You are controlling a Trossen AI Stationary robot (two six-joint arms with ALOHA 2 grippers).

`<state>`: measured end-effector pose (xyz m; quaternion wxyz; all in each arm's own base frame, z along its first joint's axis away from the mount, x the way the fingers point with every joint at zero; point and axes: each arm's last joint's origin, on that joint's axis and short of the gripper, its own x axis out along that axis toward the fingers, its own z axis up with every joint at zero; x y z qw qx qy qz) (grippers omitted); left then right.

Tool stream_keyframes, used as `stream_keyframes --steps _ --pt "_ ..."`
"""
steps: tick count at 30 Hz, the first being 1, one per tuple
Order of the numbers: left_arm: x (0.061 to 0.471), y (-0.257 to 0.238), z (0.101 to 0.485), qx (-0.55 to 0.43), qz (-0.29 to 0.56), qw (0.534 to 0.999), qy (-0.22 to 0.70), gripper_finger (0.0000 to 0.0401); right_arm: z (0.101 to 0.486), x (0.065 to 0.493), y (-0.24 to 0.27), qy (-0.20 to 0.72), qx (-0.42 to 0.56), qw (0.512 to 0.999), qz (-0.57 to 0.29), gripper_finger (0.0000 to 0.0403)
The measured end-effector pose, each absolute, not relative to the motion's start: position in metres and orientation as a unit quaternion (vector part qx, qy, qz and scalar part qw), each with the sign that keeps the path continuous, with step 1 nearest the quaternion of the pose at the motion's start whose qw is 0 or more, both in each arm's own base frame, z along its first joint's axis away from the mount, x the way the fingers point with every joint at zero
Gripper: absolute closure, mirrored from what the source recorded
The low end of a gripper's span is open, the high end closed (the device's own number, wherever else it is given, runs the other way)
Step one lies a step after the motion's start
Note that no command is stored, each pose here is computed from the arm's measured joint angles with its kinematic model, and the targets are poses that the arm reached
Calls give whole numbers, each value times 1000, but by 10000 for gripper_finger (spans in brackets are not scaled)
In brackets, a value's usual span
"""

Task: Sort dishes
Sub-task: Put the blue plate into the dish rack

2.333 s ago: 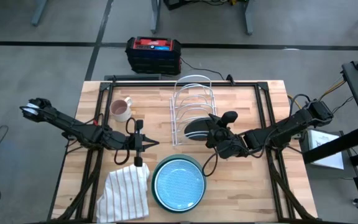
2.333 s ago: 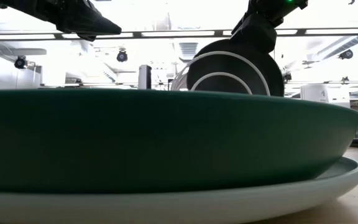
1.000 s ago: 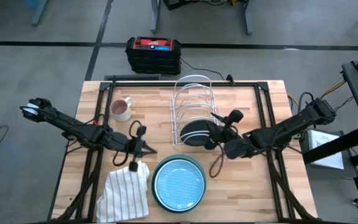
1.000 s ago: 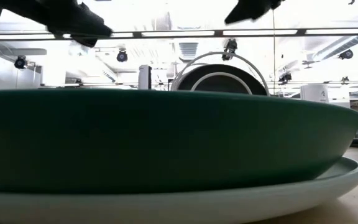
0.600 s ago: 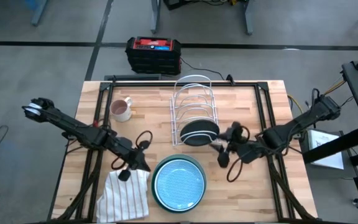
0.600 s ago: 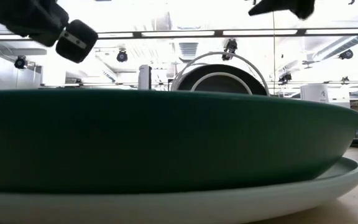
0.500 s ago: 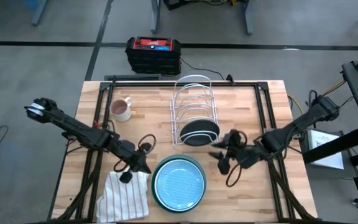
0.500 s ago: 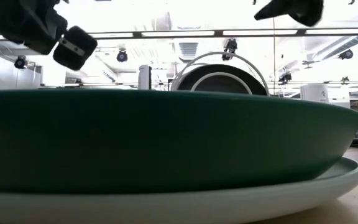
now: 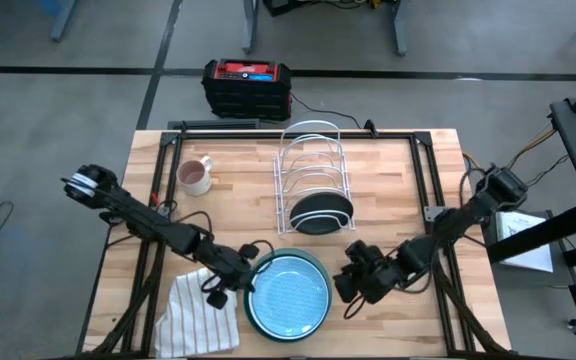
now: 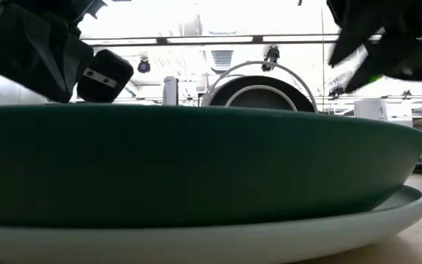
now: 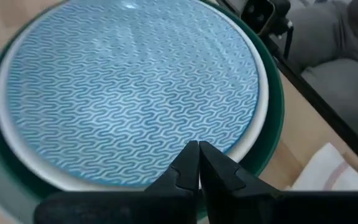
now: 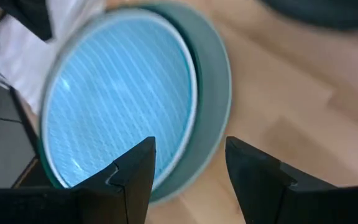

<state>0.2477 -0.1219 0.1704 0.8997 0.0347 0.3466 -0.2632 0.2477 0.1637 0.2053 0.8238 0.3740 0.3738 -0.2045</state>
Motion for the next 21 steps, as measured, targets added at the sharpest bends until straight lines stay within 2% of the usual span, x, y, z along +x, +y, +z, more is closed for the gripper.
stream_keyframes --steps 7,21 --pt "259 -138 163 47 -264 894 359 401 181 255 177 391 391 806 -211 217" --pt "261 -144 136 55 -237 886 394 401 163 265 181 392 390 805 -214 217"
